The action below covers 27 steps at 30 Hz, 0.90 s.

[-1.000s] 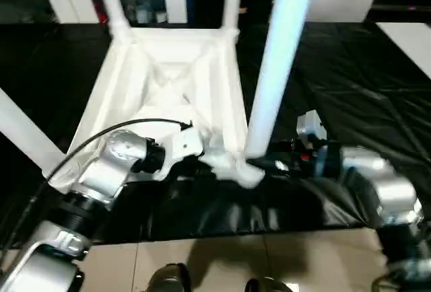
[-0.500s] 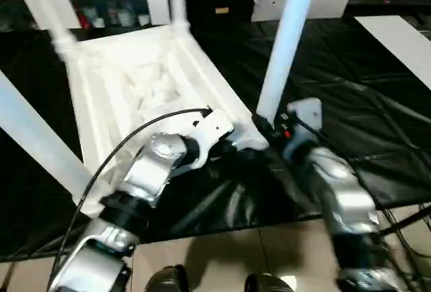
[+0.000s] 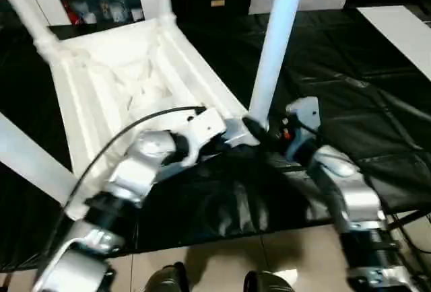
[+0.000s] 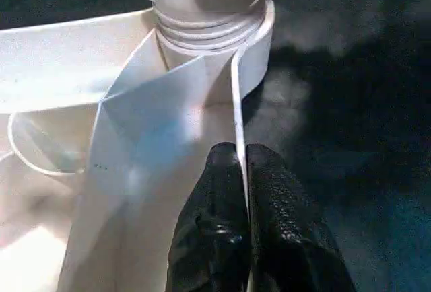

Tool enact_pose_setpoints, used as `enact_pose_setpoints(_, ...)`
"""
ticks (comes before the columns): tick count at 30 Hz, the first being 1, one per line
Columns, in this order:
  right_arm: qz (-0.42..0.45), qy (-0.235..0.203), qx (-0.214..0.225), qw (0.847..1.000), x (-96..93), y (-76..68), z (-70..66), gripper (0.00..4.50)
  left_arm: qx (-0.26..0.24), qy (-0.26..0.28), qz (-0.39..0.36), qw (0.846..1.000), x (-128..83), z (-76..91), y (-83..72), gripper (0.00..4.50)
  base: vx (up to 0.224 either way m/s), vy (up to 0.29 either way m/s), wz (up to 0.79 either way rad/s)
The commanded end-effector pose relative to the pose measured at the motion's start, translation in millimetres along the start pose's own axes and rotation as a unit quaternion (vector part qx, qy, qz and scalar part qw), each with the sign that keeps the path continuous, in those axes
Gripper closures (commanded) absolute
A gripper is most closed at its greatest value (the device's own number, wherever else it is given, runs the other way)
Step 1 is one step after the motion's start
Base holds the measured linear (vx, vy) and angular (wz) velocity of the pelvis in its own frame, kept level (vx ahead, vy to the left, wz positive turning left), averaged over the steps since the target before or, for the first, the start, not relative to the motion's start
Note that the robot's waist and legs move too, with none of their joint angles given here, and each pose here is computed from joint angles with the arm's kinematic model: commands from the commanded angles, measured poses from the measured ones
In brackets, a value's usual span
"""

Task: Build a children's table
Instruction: Rotate leg to tighten

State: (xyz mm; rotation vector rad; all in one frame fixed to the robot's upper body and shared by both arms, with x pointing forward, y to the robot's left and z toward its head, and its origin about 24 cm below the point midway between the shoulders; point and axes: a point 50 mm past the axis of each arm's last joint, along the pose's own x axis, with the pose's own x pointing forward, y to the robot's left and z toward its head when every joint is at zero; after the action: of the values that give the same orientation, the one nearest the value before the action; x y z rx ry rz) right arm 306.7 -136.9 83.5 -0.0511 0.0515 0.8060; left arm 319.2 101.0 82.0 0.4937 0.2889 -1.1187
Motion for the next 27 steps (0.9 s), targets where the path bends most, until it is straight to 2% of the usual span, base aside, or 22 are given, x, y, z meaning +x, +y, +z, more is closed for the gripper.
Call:
enact_pose_setpoints(1,0.053,0.005,0.001,0.999,1.6,5.8,-0.9,0.65,0.033,-0.022,-0.051,0.998,3,6.4,-11.5,4.50,0.000,0.000,0.00)
enact_pose_setpoints(3,0.117,0.021,-0.015,0.993,-9.9,-1.4,3.5,0.55,0.047,-0.015,-0.091,0.995,-7,-2.2,-13.0,4.50,0.000,0.000,0.00)
enact_pose_setpoints(7,0.194,0.042,-0.029,0.980,-19.3,-1.7,5.7,0.55,0.062,-0.018,-0.126,0.990,-16,-5.1,-12.8,4.50,0.000,0.000,0.00)
enact_pose_setpoints(8,0.238,0.058,-0.036,0.969,-23.1,-0.1,6.2,0.55,0.069,-0.015,-0.141,0.988,-20,-6.4,-10.9,4.50,0.000,0.000,0.00)
enact_pose_setpoints(13,0.306,0.086,-0.039,0.947,-24.3,-3.8,6.9,0.55,0.093,0.000,-0.196,0.976,-31,-9.4,-9.7,4.50,0.000,0.000,0.00)
enact_pose_setpoints(19,0.355,0.102,-0.034,0.929,-23.4,-4.0,7.2,1.13,0.112,0.009,-0.236,0.965,-35,-10.0,-11.9,4.50,0.000,0.000,0.00)
enact_pose_setpoints(23,0.364,0.103,-0.033,0.925,-22.5,-3.4,6.7,1.57,0.116,0.009,-0.242,0.963,-35,-10.1,-12.4,4.50,0.000,0.000,0.00)
enact_pose_setpoints(27,0.381,0.098,-0.031,0.919,-19.6,-1.3,6.8,1.81,0.118,0.006,-0.246,0.962,-33,-10.0,-12.8,4.50,0.000,0.000,0.00)
